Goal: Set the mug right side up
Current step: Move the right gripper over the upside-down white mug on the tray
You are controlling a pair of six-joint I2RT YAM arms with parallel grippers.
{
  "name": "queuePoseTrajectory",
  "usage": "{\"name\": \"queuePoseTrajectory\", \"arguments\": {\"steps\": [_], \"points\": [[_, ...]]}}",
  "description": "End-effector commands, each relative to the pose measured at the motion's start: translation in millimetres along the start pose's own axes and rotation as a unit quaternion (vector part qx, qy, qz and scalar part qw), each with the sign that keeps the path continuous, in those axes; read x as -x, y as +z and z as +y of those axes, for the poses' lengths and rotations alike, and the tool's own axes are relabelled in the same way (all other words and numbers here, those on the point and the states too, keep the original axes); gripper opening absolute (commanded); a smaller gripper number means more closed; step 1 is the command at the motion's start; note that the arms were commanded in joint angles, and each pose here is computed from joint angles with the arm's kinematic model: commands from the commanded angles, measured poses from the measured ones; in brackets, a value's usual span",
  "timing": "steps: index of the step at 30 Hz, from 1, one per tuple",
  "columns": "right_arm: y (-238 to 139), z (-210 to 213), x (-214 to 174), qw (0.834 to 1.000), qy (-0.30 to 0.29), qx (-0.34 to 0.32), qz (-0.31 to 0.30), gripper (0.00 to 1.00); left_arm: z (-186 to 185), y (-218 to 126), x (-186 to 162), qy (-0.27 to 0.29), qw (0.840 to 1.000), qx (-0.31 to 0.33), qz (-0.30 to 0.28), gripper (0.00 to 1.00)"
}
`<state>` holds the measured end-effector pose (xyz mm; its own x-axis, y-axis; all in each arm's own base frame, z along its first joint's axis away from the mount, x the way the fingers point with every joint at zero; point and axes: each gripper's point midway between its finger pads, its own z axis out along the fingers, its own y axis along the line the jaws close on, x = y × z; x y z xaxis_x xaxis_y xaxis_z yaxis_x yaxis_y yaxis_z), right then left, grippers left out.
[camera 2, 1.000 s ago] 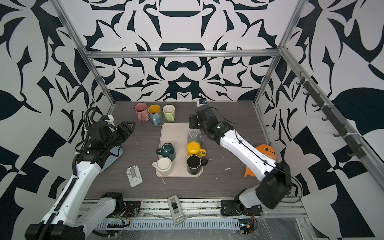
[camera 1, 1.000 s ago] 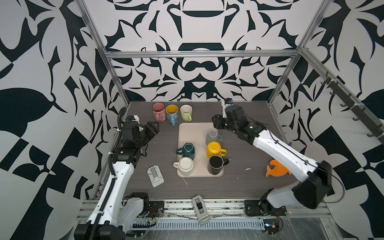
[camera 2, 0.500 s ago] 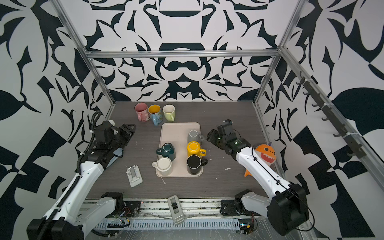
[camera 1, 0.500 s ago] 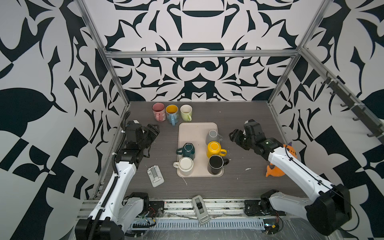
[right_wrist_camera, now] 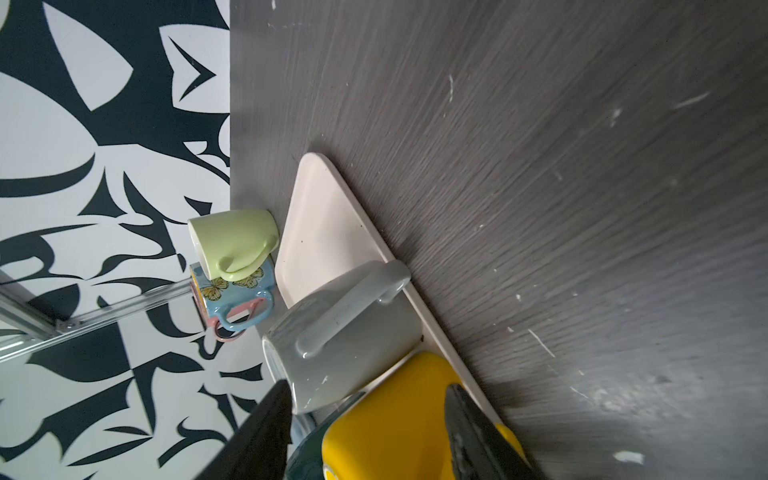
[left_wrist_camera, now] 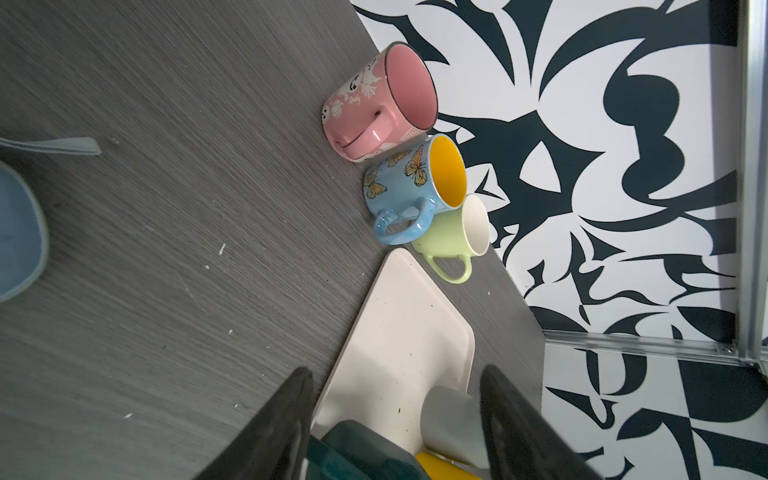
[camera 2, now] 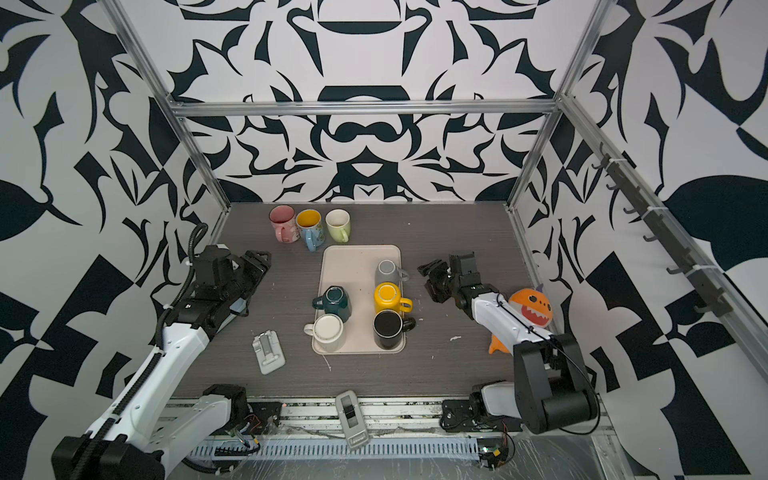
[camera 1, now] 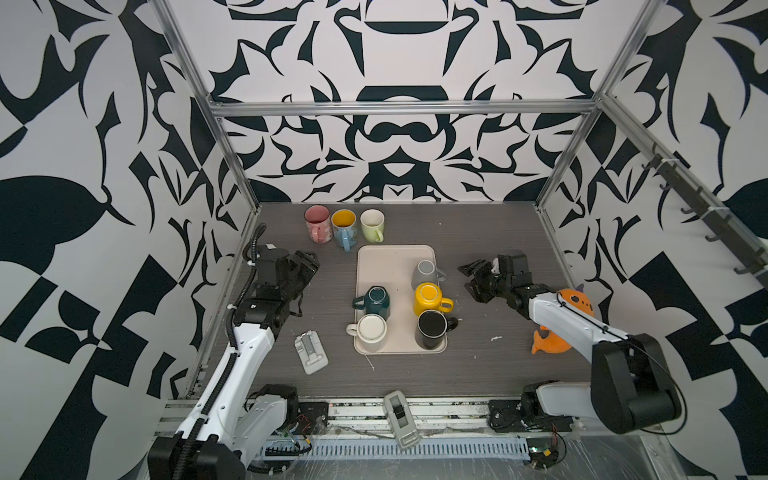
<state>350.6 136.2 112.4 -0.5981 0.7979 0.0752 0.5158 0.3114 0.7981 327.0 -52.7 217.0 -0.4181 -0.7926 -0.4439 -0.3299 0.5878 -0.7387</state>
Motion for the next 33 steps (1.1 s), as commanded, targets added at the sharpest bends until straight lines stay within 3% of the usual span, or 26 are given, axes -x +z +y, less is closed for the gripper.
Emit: {"name": "queuePoseTrajectory", "arguments": {"steps": [1,5,33], "points": [[8,37,-2,0.995,0.038,0.082,0.03,0.61,7,-3,2,-0.002,1.0,0.018,-0.011,0.67],[18,41,3,0.992,0.067,0.105,0.032,0.58,9,-3,3,-0.001,1.0,0.021,-0.014,0.68],[63,43,-9,0.986,0.095,0.116,0.07,0.57,11,-1,4,0.001,0.999,0.032,-0.013,0.69]]}}
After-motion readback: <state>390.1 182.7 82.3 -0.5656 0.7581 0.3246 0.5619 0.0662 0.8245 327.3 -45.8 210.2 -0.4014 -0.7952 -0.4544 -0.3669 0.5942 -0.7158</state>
